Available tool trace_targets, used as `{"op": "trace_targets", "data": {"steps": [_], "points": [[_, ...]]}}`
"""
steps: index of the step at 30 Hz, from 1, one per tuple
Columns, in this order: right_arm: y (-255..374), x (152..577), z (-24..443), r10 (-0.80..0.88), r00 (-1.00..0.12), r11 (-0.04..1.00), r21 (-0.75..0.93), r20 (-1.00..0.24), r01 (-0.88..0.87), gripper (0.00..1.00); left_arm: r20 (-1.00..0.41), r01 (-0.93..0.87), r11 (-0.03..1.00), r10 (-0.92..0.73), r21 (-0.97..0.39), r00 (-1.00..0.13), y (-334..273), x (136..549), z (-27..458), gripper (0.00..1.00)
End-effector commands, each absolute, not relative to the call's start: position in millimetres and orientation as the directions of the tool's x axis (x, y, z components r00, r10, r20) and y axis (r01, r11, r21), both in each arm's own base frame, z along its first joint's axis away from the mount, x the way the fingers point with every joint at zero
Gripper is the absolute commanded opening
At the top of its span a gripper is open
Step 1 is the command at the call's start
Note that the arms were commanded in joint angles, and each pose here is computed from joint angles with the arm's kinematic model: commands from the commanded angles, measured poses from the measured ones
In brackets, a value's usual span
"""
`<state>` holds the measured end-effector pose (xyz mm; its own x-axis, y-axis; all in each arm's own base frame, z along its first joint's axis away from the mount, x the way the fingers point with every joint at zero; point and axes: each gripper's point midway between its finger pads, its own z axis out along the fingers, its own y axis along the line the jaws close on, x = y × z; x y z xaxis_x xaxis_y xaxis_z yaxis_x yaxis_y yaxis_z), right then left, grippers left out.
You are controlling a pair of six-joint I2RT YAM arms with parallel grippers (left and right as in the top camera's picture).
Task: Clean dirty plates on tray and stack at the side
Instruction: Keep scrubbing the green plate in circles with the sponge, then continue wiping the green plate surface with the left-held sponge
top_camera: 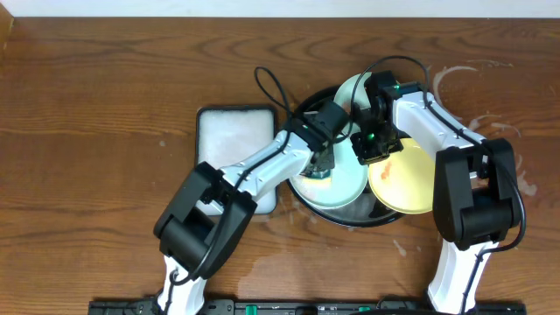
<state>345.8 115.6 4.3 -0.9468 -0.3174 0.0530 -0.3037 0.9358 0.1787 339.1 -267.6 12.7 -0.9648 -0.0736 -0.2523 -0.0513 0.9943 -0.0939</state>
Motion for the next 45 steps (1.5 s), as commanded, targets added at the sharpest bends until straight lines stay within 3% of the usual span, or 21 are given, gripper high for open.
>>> {"op": "trace_targets", "data": {"steps": [1, 8, 10, 15, 24, 35, 39, 45], "points": [[106.0, 337.8, -6.3, -0.327, -0.940, 0.940, 0.132, 0.097, -0.313, 0.01, -0.260, -0.082, 0.969, -0.019, 0.233, -0.965, -199.7, 335.5, -34.7, 0.19], [105.8, 337.1, -6.2, -0.326, -0.940, 0.941, 0.133, 0.100, -0.313, 0.01, -0.350, -0.115, 0.927, 0.019, 0.356, -0.937, -177.3, 349.2, -24.5, 0.19], [105.8, 336.9, -6.2, -0.326, -0.940, 0.941, 0.133, 0.101, -0.312, 0.01, -0.372, -0.125, 0.919, 0.026, 0.374, -0.928, -174.0, 352.9, -21.1, 0.12], [105.9, 337.0, -6.2, -0.326, -0.940, 0.941, 0.133, 0.101, -0.312, 0.01, -0.440, -0.178, 0.907, 0.009, 0.381, -0.898, -170.8, 363.2, -14.9, 0.08], [106.0, 336.6, -6.4, -0.327, -0.940, 0.940, 0.133, 0.101, -0.313, 0.01, -0.516, -0.221, 0.924, -0.031, 0.312, -0.856, -180.8, 378.6, 8.5, 0.08], [106.0, 336.6, -6.4, -0.327, -0.940, 0.940, 0.133, 0.101, -0.313, 0.01, -0.684, -0.307, 0.940, -0.126, 0.150, -0.719, -181.7, 393.3, 104.0, 0.08], [106.1, 336.6, -6.4, -0.327, -0.940, 0.940, 0.133, 0.101, -0.313, 0.01, -0.639, -0.275, 0.960, -0.178, 0.055, -0.748, -196.6, 387.0, 106.1, 0.08], [106.1, 336.7, -6.4, -0.327, -0.940, 0.940, 0.133, 0.101, -0.313, 0.01, -0.433, -0.210, 0.972, -0.235, -0.106, -0.870, -234.9, 360.2, 71.3, 0.08]]}}
